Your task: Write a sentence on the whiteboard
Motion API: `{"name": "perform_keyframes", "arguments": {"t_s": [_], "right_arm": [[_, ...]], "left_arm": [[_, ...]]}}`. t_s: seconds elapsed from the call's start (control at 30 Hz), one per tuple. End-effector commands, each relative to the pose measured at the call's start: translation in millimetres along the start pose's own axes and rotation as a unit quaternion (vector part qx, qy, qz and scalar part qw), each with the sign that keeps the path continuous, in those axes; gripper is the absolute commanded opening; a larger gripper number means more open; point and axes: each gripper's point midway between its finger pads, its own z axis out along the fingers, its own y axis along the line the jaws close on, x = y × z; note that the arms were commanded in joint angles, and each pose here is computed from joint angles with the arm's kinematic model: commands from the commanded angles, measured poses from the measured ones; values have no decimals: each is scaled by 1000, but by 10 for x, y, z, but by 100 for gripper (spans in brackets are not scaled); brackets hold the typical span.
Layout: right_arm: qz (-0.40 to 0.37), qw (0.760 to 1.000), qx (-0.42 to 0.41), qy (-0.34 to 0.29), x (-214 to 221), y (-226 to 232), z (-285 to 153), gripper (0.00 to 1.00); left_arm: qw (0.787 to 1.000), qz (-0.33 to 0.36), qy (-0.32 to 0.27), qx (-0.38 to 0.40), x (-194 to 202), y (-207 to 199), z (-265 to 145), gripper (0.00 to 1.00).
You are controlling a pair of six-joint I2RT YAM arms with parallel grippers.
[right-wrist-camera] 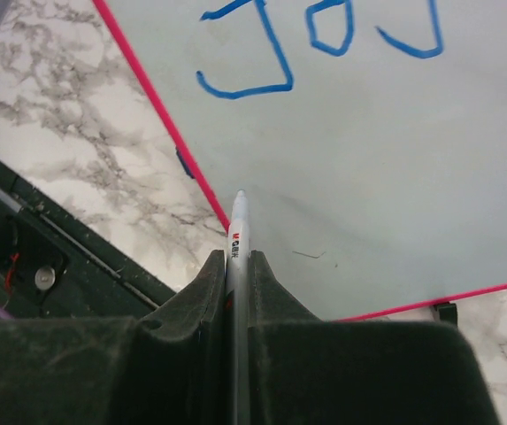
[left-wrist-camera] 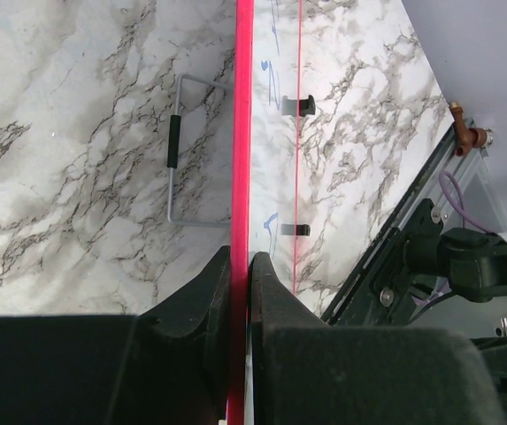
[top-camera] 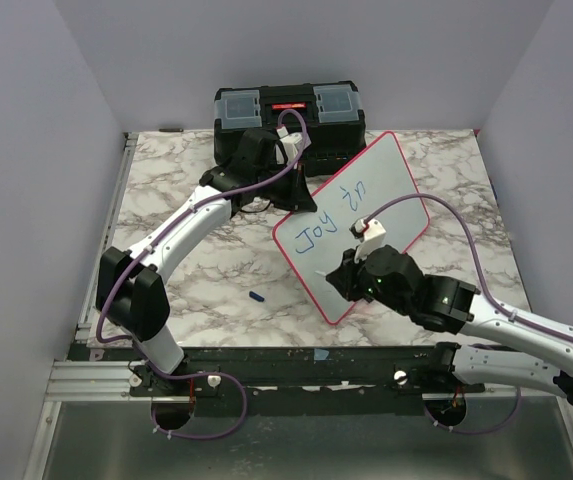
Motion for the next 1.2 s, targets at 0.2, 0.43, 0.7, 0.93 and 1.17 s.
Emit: {"name": "perform_keyframes", "arguments": {"t_s": [0.2, 0.43, 0.7, 0.93, 1.17], "right_arm": [[9, 996, 69, -51, -237, -184, 38, 1], [6, 996, 68, -52, -230, -149, 138, 1], [3, 997, 61, -38, -144, -96, 257, 1], [-1, 999, 50, -21, -26, -39, 301, 1], [2, 999, 39, -3, 98, 1, 291, 1]], "left_arm": [[997, 20, 69, -38, 443, 294, 169, 0], [997, 19, 69, -32, 435, 275, 187, 0], [997, 19, 67, -31, 419, 265, 181, 0], [997, 18, 67, -30, 418, 257, 178, 0], [997, 19, 64, -29, 395, 245, 170, 0]]}}
